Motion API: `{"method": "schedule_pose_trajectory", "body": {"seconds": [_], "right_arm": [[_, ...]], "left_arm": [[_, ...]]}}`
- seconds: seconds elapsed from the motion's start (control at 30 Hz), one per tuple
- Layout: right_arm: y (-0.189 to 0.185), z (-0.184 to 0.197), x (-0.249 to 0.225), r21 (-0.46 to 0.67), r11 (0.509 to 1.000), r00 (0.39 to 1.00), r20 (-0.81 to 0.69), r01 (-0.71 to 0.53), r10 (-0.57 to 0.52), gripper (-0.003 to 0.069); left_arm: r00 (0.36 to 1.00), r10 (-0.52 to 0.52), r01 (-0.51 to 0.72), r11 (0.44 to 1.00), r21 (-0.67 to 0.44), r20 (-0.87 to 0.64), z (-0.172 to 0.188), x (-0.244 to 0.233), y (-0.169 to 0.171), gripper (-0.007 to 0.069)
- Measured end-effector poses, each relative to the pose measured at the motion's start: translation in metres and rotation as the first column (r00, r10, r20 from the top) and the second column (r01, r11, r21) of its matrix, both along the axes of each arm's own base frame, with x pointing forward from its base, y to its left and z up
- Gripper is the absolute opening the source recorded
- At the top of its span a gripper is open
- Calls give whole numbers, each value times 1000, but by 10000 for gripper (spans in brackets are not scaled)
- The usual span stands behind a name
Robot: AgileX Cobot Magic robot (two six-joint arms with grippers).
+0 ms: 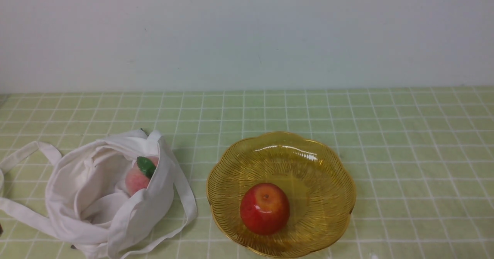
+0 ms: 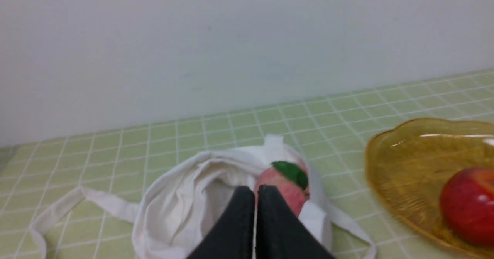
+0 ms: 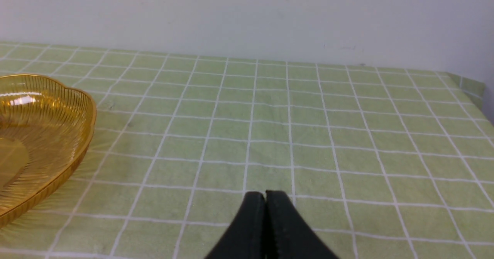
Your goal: Take the fruit out of the bag on the green coffee tablecloth and place them on the plate.
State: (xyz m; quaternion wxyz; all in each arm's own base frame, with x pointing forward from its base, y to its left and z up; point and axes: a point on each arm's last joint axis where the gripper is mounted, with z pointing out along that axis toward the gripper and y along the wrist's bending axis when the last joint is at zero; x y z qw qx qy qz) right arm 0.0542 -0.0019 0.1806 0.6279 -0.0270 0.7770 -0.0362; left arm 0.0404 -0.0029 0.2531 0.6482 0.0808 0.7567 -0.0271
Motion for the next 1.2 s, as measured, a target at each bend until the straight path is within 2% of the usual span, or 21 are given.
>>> {"method": "schedule_pose_trajectory", "body": {"seconds": [0.1, 0.23, 1.2], "right_arm": [[0, 0, 0, 0, 1000, 1000, 0, 0, 0, -13], [0, 0, 0, 0, 1000, 1000, -1, 0, 0, -13], [0, 0, 0, 0, 1000, 1000, -1, 0, 0, -13]], "left_arm": [[997, 63, -62, 998, 9, -42, -43, 8, 1, -8], [981, 128, -128, 992, 9, -144, -80, 12, 3, -8], [975, 151, -156, 988, -18, -160, -83, 12, 4, -8]]}}
